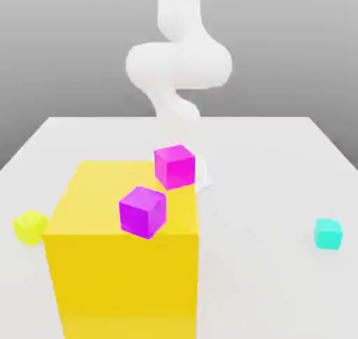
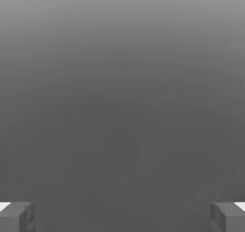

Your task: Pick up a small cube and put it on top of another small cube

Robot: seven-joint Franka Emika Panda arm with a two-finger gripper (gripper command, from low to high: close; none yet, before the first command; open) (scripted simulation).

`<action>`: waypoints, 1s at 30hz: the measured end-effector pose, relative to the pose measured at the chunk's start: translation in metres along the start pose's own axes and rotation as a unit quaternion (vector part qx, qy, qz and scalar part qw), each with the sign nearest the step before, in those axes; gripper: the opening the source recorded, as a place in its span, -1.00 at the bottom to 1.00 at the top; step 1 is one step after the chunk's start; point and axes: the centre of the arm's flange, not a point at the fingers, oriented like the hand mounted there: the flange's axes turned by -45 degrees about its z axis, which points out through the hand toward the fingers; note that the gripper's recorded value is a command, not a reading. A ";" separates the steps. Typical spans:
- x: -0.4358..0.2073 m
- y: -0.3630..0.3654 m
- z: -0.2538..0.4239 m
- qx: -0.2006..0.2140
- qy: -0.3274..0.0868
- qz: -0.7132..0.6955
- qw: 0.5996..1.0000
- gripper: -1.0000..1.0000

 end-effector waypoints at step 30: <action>-0.419 -0.324 0.331 0.220 -0.277 -0.551 0.756 -1.00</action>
